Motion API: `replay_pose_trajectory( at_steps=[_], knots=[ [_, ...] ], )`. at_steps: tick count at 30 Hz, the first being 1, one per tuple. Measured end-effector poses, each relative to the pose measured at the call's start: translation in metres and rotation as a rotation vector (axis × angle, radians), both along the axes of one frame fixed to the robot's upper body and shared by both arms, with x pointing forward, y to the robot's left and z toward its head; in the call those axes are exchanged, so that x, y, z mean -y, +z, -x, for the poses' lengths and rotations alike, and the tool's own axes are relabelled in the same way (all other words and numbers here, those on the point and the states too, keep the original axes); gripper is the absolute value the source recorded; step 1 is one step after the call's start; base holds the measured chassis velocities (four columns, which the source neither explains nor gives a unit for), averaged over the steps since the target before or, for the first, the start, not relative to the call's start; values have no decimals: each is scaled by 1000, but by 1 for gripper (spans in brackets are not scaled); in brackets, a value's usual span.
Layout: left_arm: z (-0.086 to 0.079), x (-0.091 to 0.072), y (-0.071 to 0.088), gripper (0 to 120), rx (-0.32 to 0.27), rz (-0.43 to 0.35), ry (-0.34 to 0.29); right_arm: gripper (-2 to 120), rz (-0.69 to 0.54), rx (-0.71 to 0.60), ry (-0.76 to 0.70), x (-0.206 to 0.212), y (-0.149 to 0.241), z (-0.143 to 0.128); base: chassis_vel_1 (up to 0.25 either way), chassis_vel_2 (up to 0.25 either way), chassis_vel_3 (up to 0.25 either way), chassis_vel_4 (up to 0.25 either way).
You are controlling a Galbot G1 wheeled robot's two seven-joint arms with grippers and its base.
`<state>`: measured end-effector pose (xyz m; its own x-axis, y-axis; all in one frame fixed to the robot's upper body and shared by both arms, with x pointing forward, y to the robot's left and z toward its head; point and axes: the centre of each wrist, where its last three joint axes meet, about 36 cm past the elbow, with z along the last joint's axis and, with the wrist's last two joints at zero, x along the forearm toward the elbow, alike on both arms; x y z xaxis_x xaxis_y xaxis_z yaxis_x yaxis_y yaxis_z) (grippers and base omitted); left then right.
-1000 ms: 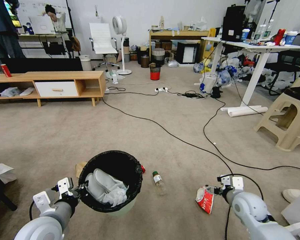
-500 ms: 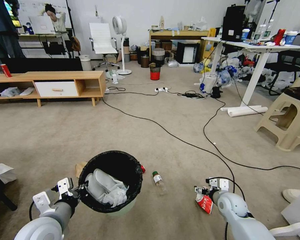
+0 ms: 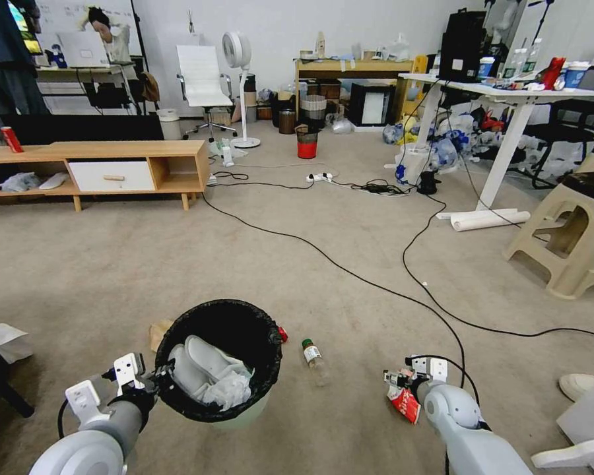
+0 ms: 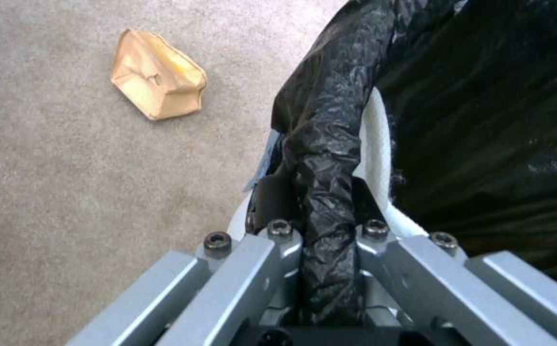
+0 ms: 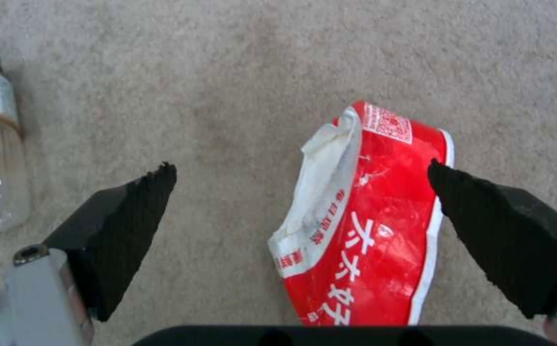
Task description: Pick up the trash bin and place the garbage on the floor into it.
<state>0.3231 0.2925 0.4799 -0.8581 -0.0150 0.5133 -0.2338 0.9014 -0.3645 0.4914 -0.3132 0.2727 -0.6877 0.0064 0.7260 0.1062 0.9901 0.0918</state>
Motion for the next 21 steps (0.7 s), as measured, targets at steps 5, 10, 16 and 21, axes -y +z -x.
replay_pose_trajectory(
  at_steps=[5,10,16,21],
  knots=[
    [0,0,-1,3,-1,0,0,100,-4,5,-4,4,-5,-1,0,0,0,0],
    [1,1,-1,3,-2,1,0,100,-5,0,-11,5,-10,-2,0,0,0,0],
    [1,1,-1,3,-3,0,0,100,8,-15,-21,8,-19,-2,0,0,0,0],
    [2,1,-2,3,-5,3,1,100,20,-34,-28,11,-26,-1,0,0,0,0]
  ],
)
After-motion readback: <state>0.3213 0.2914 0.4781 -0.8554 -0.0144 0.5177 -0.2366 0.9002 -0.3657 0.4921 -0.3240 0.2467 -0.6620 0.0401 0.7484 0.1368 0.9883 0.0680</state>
